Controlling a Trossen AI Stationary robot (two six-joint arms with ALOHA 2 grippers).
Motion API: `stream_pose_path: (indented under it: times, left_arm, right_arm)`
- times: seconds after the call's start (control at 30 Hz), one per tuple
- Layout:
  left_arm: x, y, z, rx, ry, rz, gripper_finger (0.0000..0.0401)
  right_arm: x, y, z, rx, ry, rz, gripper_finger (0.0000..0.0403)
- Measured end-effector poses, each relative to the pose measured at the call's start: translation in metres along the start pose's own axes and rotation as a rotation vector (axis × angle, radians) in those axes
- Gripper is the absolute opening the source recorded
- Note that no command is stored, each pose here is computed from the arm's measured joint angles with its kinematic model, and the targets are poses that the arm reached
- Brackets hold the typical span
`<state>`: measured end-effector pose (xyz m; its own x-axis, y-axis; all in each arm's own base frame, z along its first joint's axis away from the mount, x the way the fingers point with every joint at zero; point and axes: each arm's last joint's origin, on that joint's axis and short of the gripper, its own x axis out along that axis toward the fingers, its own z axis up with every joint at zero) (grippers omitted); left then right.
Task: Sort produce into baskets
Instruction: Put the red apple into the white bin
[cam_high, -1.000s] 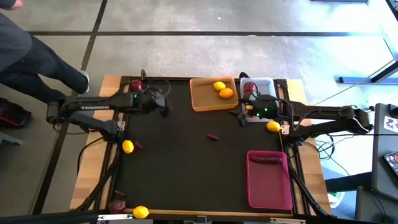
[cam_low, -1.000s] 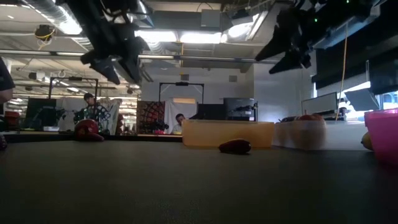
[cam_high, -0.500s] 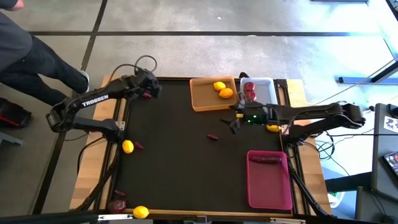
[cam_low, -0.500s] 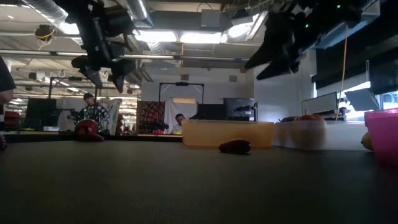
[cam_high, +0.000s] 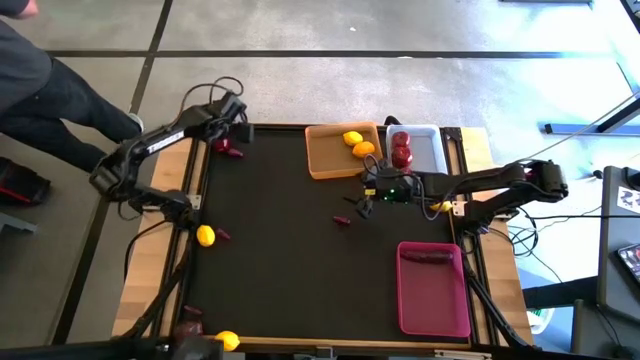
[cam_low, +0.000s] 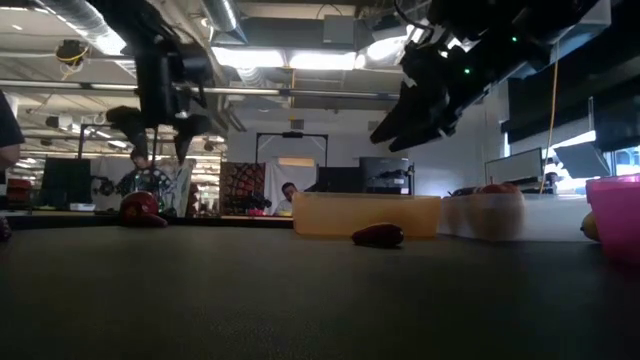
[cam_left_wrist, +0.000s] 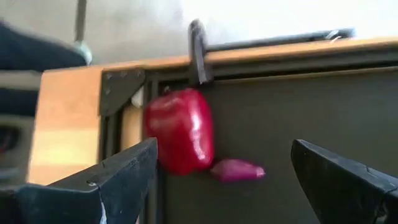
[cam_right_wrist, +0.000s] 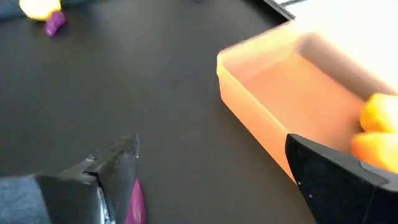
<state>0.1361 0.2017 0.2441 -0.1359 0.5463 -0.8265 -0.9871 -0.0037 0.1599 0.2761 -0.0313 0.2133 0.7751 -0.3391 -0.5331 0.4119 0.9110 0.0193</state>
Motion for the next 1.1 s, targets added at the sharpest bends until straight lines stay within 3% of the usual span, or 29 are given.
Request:
stream_pose_path:
  times: [0.3,0.57,0.9,1.1]
  left_arm:
    - [0.039,-0.011,0.022,-0.003,0.118,0.129,0.0363]
    - [0.062,-0.021,0.018,0.047,0.151,0.257,0.0363]
    - [0.103,-0.032,0.005,0.114,0.271,0.32,0.0346]
    - [0.104,-0.033,0.005,0.151,0.288,0.33,0.0323]
  right_arm:
    - [0.0,0.001,0.0,0.012,-0.003,0.013,0.0353]
    - [0.0,0.001,0.001,0.028,-0.001,0.036,0.0353]
    - [0.0,0.001,0.001,0.03,-0.001,0.036,0.0353]
    - [0.0,0.001,0.001,0.03,-0.002,0.036,0.0353]
